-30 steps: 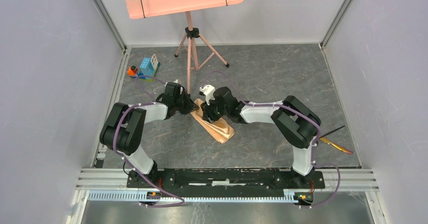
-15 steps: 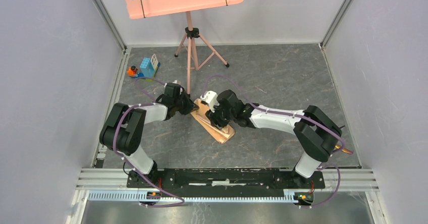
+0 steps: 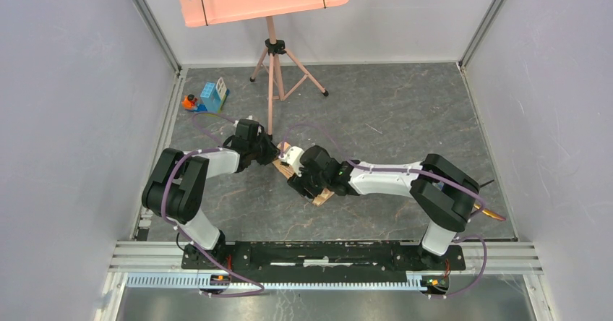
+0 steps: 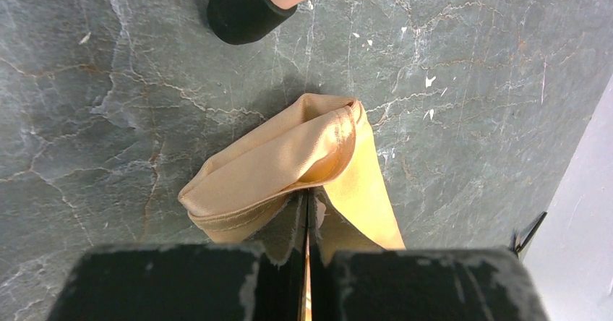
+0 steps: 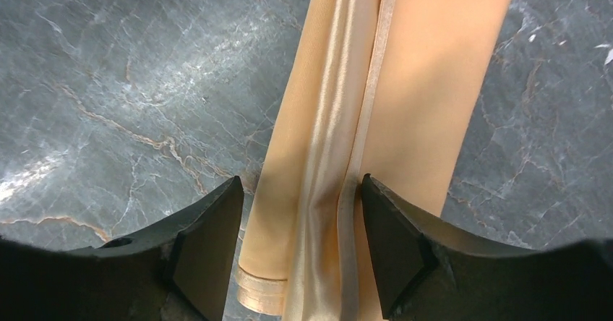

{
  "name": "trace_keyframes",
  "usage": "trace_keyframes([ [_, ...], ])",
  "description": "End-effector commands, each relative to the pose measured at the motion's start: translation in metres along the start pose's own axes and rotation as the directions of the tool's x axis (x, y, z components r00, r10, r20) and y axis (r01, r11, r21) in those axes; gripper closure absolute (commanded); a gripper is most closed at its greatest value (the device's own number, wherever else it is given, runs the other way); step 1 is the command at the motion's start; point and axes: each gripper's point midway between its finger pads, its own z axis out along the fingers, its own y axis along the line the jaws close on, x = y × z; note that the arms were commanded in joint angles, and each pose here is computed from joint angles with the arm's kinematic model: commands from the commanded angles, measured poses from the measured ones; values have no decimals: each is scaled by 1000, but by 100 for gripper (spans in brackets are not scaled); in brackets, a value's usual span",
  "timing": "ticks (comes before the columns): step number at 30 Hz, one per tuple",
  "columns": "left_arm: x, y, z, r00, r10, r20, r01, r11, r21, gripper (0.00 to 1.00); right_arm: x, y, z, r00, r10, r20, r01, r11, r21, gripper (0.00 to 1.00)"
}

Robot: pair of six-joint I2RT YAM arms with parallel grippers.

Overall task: Fold the napkin into a case and place the utensils inside
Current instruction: Pick up the smaller rectangle-folded napkin from the center of the board.

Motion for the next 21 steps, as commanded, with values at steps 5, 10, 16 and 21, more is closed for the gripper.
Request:
trace_keyframes([
  [5, 19, 49, -3, 999, -42, -32, 35, 981, -192, 98, 4, -10, 5, 996, -59, -59, 72, 969, 236, 31],
  [10, 19, 53, -2, 999, -38, -34, 30, 978, -207, 98, 21, -19, 3, 991, -86, -107, 118, 933, 339, 39],
  [16, 16, 54, -3, 999, -34, -26, 28, 975, -219, 98, 39, -16, 0, 989, -117, -93, 144, 904, 403, 66],
  [21, 15, 55, -7, 999, -29, -25, 23, 971, -237, 98, 35, -6, -3, 992, -122, -22, 122, 920, 372, 100],
])
